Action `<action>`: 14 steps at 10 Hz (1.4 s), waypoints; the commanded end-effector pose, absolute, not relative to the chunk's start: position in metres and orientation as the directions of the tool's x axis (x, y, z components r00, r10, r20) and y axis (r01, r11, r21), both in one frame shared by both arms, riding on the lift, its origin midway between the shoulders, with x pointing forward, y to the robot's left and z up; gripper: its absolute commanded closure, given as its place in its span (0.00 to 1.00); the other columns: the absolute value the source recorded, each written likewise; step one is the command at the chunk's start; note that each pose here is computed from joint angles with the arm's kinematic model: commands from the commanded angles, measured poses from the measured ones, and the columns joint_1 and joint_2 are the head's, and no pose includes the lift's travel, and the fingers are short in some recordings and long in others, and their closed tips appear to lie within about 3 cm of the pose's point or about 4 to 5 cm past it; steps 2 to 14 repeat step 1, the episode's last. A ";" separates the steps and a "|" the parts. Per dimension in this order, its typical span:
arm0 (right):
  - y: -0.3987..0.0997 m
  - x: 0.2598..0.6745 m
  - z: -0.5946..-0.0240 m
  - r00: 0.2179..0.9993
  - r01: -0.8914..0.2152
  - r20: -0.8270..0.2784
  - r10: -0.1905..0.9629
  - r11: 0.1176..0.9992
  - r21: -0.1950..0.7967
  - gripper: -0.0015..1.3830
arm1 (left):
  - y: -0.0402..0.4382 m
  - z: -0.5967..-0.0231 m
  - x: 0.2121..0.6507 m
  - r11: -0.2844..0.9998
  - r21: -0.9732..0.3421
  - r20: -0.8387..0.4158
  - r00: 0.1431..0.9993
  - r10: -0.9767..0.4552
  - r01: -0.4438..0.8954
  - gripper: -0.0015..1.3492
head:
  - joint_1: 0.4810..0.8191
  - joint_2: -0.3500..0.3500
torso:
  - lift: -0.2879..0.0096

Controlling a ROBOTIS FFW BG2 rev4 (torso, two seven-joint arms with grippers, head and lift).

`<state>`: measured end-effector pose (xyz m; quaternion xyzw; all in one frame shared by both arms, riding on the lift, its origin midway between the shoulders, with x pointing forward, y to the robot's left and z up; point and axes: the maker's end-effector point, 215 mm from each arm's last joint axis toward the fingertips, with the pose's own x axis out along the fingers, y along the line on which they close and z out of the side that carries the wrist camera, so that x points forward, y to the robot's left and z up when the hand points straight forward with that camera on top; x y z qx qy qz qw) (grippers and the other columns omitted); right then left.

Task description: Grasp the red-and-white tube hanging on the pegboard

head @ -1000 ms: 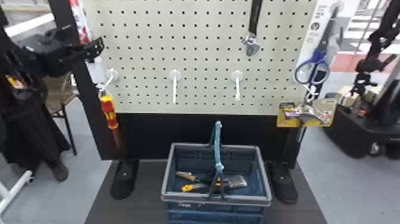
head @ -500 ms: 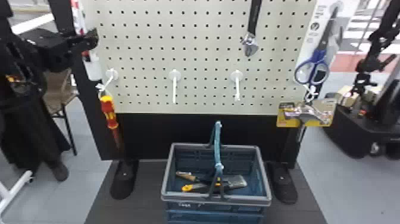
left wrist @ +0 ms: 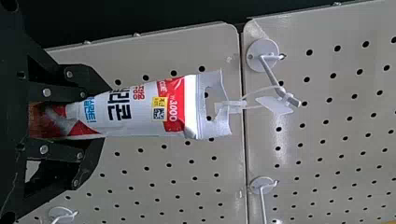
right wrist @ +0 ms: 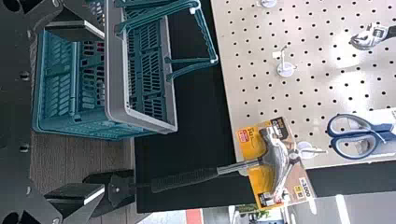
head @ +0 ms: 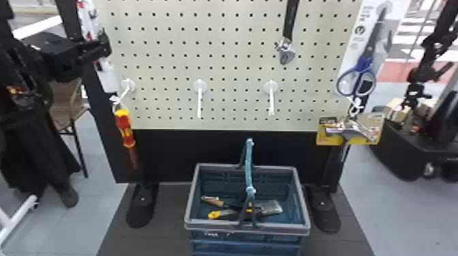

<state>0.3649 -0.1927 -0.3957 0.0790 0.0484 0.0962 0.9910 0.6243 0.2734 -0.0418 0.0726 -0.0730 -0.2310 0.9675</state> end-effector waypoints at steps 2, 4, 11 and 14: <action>-0.193 0.365 -0.396 0.977 -0.183 -0.080 0.198 0.969 0.166 0.11 | 0.273 -0.041 0.624 0.883 0.171 0.111 0.882 -0.458 0.437 0.85 | 0.20 0.50 | 0.63; -0.193 0.365 -0.396 0.977 -0.183 -0.080 0.198 0.969 0.166 0.11 | 0.273 -0.041 0.624 0.883 0.171 0.111 0.882 -0.458 0.437 0.85 | 0.20 0.50 | 0.63; -0.193 0.365 -0.396 0.977 -0.183 -0.080 0.198 0.969 0.166 0.11 | 0.273 -0.041 0.624 0.883 0.171 0.111 0.882 -0.458 0.437 0.85 | 0.20 0.50 | 0.63; -0.193 0.365 -0.396 0.977 -0.183 -0.080 0.198 0.969 0.166 0.11 | 0.273 -0.041 0.624 0.883 0.171 0.111 0.882 -0.458 0.437 0.85 | 0.20 0.50 | 0.63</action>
